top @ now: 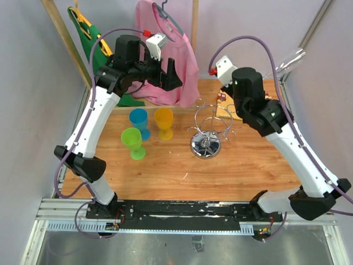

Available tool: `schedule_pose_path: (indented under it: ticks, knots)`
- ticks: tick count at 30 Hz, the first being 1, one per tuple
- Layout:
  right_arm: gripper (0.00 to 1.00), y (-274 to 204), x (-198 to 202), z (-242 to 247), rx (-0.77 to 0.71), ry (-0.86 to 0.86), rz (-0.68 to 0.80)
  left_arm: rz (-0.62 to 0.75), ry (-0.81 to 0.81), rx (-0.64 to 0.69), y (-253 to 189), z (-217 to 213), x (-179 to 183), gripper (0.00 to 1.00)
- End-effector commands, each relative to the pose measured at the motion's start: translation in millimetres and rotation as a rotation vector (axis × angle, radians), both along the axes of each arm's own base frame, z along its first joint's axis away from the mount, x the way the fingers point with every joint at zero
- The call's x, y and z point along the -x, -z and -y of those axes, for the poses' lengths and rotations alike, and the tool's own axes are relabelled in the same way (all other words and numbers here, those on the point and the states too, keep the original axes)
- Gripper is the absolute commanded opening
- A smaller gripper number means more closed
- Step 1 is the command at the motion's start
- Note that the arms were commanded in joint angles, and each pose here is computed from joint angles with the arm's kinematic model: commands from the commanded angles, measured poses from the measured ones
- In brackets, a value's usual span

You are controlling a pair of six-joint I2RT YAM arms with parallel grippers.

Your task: Take the wine glass off the wine glass rack

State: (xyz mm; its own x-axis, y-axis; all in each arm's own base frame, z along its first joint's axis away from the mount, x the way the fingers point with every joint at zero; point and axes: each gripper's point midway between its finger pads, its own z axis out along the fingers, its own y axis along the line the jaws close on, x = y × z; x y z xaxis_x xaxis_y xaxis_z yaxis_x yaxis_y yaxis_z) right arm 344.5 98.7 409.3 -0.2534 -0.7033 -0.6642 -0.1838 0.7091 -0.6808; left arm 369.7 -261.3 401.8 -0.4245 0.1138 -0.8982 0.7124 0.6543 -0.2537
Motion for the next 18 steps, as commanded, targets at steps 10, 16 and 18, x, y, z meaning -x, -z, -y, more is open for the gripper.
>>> schedule_pose_path:
  ticks: [10, 16, 18]
  knots:
    - [0.01, -15, 36, -15, 0.184, -0.022, 0.175, 0.166, -0.099, -0.003, -47, -8, -25, 0.99]
    - [0.01, -5, 44, -53, 0.251, -0.124, 0.173, 0.196, -0.087, -0.008, -51, -8, -26, 0.99]
    - [0.01, -1, 47, -63, 0.267, -0.152, 0.176, 0.217, -0.096, -0.007, -54, -10, -29, 0.99]
